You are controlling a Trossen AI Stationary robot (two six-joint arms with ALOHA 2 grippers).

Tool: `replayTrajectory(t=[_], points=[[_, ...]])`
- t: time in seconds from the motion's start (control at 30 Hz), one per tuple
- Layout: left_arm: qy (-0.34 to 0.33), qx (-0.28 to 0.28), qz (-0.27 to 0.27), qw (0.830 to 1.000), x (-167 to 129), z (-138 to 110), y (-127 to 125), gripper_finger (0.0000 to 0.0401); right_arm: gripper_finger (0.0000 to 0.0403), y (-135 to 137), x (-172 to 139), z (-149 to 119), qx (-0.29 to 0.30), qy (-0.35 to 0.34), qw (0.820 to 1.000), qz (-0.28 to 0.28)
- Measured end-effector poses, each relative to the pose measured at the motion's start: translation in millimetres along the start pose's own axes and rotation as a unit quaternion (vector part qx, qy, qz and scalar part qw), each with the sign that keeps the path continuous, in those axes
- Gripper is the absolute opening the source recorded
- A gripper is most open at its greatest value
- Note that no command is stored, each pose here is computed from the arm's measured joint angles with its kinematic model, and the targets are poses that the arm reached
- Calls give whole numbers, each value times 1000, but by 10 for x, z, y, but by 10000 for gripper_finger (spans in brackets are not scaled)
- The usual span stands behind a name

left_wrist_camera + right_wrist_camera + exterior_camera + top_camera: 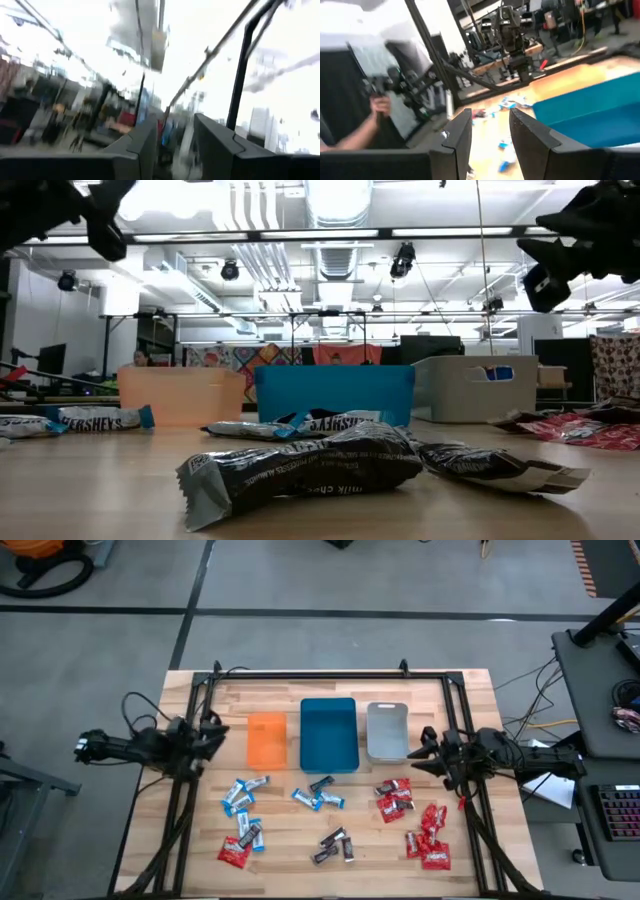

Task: Sort candy
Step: Put the brown chocolate bar into the blue bin

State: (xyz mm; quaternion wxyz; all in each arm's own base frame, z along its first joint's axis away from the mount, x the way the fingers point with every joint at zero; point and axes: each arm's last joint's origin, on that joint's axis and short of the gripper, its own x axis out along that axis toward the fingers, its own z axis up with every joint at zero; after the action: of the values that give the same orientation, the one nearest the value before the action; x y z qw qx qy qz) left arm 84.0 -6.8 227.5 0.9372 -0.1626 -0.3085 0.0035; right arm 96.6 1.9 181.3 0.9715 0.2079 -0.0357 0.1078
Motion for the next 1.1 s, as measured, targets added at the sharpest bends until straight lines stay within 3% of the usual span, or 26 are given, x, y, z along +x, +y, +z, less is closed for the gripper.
replayTrajectory(t=[0.17, 0.3, 0.4, 0.63, 0.87, 1.1], points=[[-26, 2, -2, 1000, -1, 49, -9, 114, 123, 2, 0, 19, 34, -13, 999, -5], [-1, 18, 46, 999, 6, -13, 28, 114, 123, -33, -1, 32, 68, -43, 995, -61], [32, -6, 87, 996, 16, -105, 64, 114, 122, -60, 5, 30, 100, -57, 989, -96], [83, -19, 89, 992, 62, -244, 75, 114, 101, -53, 72, -52, 143, -12, 985, -90], [143, -14, 79, 987, 94, -398, 84, 114, 80, -67, 150, -196, 222, 72, 969, -86], [185, -26, 88, 978, 125, -543, 103, 114, 69, -106, 261, -296, 250, 143, 947, -139]])
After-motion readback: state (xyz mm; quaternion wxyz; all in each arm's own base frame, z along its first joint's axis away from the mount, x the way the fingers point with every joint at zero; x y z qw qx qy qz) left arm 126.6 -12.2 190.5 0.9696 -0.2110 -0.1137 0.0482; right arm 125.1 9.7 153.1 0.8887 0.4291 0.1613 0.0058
